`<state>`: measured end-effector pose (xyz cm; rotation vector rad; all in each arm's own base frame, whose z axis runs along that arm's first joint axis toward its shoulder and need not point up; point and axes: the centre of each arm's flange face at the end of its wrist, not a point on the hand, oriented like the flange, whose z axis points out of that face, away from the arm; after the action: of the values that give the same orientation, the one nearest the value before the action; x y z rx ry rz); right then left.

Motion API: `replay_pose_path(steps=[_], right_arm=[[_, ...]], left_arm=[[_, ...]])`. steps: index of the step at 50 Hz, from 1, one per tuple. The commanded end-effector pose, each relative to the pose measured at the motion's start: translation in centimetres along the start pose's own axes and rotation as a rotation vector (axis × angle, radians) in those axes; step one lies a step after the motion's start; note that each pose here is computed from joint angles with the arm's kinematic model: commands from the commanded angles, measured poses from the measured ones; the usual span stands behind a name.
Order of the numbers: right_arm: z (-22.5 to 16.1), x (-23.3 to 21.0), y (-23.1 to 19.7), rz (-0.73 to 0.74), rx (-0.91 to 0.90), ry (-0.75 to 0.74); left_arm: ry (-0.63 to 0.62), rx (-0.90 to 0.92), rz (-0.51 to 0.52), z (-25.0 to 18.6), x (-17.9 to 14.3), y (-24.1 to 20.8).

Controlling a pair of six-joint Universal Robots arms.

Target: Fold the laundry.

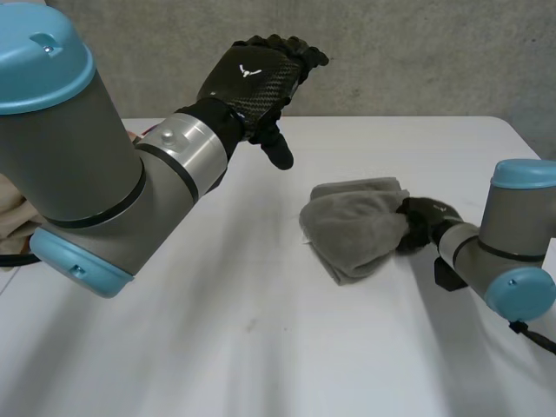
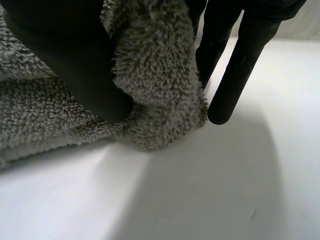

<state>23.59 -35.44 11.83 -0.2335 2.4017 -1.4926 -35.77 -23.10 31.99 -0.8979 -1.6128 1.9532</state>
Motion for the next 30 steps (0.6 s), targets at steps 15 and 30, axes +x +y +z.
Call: replay_pose_path(steps=[15,30], right_arm=[[9.9,19.1,-6.6,0.236,0.346,0.521],[9.3,25.9,-6.8,0.225,0.393,0.609]], left_arm=[[0.000,0.032,0.003,-0.6,0.3,-1.2],[0.006,0.046,0.008,-1.1,0.6,-1.9]])
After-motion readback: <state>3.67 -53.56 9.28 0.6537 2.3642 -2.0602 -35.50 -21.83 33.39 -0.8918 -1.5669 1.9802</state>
